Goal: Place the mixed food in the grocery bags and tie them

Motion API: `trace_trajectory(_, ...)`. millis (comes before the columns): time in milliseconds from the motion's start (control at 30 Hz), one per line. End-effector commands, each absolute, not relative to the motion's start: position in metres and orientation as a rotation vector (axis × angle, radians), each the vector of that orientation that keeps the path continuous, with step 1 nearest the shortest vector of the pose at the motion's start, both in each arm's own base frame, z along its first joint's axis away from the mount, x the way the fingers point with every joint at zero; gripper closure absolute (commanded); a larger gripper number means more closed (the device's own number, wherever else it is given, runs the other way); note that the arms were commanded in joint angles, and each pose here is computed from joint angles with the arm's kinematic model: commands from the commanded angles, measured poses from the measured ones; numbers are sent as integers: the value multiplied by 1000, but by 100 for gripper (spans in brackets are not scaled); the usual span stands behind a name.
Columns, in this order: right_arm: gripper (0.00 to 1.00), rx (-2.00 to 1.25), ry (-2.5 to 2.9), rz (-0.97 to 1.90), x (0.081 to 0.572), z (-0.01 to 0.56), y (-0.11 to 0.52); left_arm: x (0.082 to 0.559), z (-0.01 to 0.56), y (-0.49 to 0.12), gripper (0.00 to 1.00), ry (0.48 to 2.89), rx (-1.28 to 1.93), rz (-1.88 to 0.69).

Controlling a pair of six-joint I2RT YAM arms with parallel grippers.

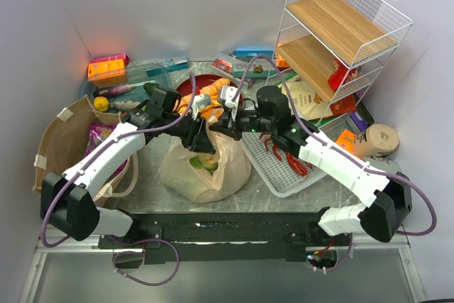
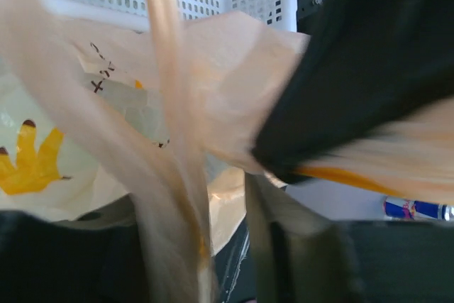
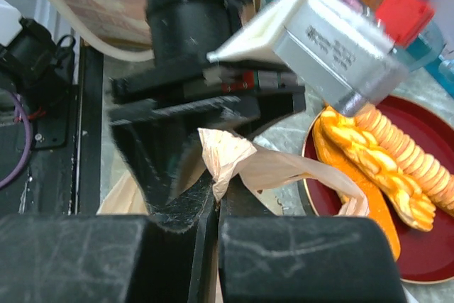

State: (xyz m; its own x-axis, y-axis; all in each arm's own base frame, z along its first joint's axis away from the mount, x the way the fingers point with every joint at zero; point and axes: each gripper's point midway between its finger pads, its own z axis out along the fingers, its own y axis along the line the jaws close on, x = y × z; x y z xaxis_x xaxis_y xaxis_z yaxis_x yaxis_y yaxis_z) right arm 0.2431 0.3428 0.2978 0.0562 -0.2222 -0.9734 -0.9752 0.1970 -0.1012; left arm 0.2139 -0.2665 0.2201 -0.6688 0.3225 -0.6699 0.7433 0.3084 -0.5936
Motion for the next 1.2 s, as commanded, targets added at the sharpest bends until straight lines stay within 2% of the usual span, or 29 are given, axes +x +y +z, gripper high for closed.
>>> trace_trajectory(0,98,-1276,1350,877,241,313,346,215,247,-264,53,2031,984,-1264)
trace_trajectory(33,98,-1275,1350,875,242,314,346,216,247,-264,47,2024,979,-1256)
trace_trajectory(133,98,-1279,1348,885,240,314,346,214,253,-266,44,2001,984,-1283)
trace_trajectory(600,99,-1228,1384,956,240,312,354,216,272,-286,43,1869,923,-1450)
trace_trajectory(700,99,-1220,1384,965,239,313,354,220,269,-287,49,1875,886,-1460)
trace_trajectory(733,99,-1214,1386,965,239,313,354,219,268,-288,54,1883,871,-1475)
trace_trajectory(833,96,-1207,1391,974,239,314,354,220,262,-289,82,1899,859,-1482)
trace_trajectory(900,94,-1203,1399,975,239,315,353,222,258,-288,90,1908,843,-1457)
trace_trajectory(967,89,-1200,1404,973,238,315,351,223,263,-287,96,1875,837,-1443)
trace_trajectory(1033,70,-1190,1406,972,237,316,349,222,264,-287,99,1855,828,-1440)
trace_trajectory(1067,56,-1180,1404,968,237,317,346,221,266,-286,99,1844,831,-1436)
trace_trajectory(1167,37,-1117,1378,984,237,334,332,221,258,-284,99,1865,835,-1415)
